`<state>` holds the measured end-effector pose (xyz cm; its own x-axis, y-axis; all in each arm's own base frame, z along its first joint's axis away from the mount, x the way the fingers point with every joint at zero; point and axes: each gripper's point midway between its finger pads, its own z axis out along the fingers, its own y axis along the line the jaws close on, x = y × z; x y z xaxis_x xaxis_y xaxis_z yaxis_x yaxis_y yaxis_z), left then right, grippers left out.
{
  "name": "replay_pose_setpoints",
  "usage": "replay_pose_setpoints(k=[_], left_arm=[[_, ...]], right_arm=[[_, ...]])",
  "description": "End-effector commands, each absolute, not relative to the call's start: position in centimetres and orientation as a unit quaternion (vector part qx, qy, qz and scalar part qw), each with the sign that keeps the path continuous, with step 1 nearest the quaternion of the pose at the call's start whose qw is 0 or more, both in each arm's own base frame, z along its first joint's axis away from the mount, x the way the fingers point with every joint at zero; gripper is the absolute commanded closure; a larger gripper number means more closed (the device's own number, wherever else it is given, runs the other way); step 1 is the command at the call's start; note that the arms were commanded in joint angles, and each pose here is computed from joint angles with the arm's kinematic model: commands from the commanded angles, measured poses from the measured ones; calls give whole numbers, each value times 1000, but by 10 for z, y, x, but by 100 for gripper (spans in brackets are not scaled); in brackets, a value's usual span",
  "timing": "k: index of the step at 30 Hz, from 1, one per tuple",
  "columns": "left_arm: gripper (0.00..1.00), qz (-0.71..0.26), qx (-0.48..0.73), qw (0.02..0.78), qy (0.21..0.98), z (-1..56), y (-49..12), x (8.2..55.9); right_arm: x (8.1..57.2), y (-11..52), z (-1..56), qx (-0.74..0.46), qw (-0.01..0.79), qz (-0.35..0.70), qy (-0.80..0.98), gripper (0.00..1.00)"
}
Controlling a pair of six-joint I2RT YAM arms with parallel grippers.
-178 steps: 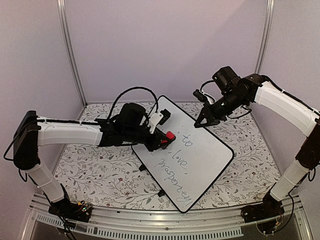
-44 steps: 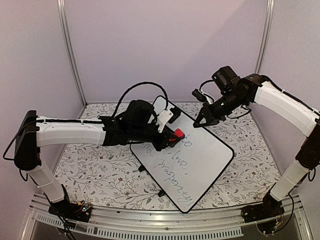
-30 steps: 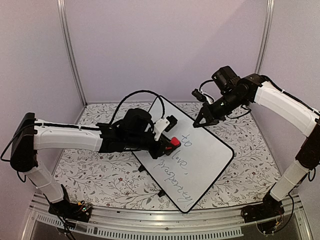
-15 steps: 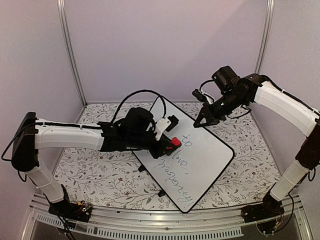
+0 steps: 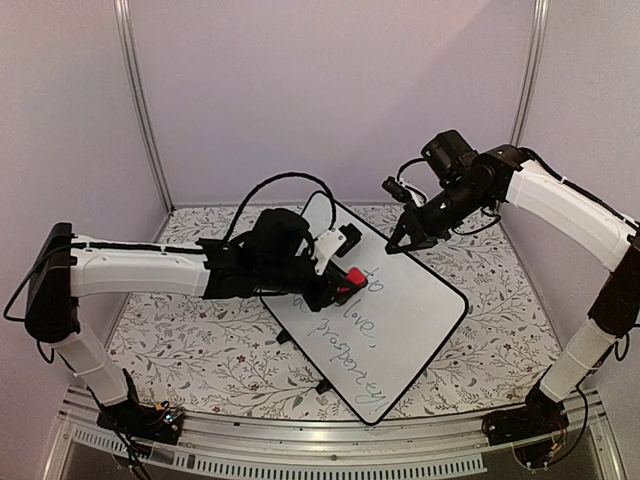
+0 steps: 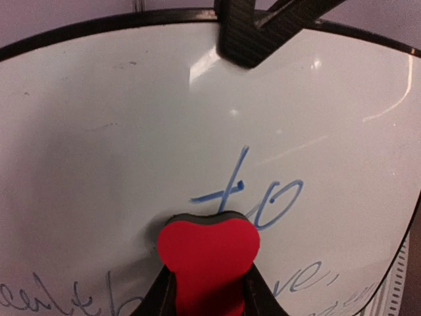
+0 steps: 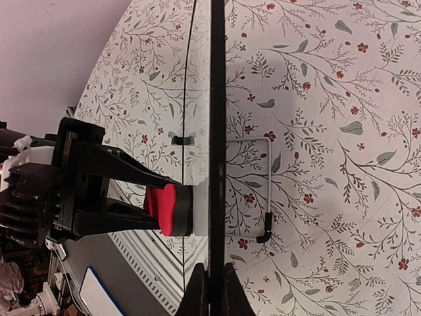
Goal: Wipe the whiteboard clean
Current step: Erase the center of the whiteboard.
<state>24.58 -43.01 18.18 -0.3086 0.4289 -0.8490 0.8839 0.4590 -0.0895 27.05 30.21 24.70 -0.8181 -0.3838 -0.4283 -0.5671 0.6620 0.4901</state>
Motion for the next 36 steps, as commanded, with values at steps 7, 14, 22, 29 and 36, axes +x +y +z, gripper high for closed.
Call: replay_pose_setpoints(k=[7,14,22,29,36], left_arm=[[100,-280,445,402,750,184,-445,250],[100,-280,447,405,747,189,-449,252],[100,-284,449,403,745,190,-448,249],[100,-282,451,406,743,192,-450,252],[100,-283,449,410,742,195,-454,254]], right_arm=[[256,330,269,-326,161,355,861,100],[257,331,269,-327,162,355,861,100],[259,332,267,-326,160,352,863,100],[261,333,262,-324,156,351,865,100],[260,333,261,-325,154,352,864,100]])
